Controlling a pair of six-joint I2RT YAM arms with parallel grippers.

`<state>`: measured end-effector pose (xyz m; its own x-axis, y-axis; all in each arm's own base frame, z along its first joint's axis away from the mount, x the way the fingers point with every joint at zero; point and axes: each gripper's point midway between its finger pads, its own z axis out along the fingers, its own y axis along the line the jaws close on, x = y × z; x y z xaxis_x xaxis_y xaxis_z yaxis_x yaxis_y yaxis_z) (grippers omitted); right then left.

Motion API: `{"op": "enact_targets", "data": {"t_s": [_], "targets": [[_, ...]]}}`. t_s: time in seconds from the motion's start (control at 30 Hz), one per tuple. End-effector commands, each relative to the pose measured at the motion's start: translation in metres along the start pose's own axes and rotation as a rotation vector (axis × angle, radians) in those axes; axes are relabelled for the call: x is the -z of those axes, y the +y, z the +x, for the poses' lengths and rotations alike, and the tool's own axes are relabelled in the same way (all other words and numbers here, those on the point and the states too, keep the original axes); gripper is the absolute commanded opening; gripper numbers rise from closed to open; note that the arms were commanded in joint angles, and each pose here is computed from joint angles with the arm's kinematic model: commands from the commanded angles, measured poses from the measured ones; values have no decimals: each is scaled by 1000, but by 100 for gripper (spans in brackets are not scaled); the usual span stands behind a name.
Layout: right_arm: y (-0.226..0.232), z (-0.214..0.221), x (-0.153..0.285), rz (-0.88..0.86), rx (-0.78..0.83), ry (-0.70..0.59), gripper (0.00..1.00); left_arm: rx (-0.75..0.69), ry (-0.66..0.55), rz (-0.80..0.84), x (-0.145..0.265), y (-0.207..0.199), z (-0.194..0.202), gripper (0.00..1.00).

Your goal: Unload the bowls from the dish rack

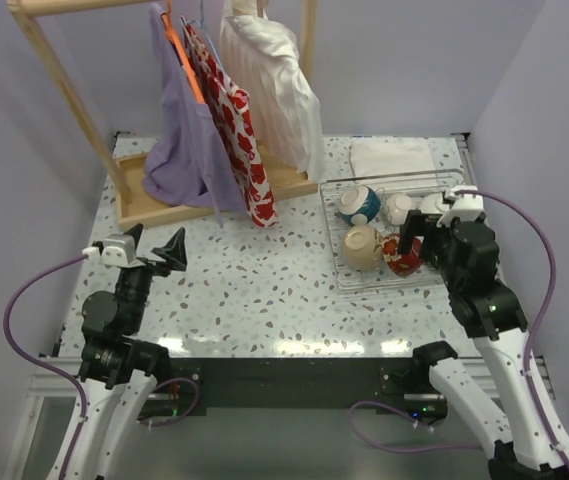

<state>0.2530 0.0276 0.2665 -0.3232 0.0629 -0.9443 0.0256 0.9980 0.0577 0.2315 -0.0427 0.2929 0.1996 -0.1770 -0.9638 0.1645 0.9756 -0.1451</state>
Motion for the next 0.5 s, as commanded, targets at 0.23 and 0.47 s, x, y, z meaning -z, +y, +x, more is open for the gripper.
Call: {"op": "enact_targets", "data": {"t_s": [0.23, 0.47], "targets": [[-3, 52, -34, 116, 52, 448, 99, 4, -91, 16, 2, -3, -16, 100], [-3, 86, -52, 136, 128, 592, 99, 7, -105, 21, 4, -4, -19, 100]]}}
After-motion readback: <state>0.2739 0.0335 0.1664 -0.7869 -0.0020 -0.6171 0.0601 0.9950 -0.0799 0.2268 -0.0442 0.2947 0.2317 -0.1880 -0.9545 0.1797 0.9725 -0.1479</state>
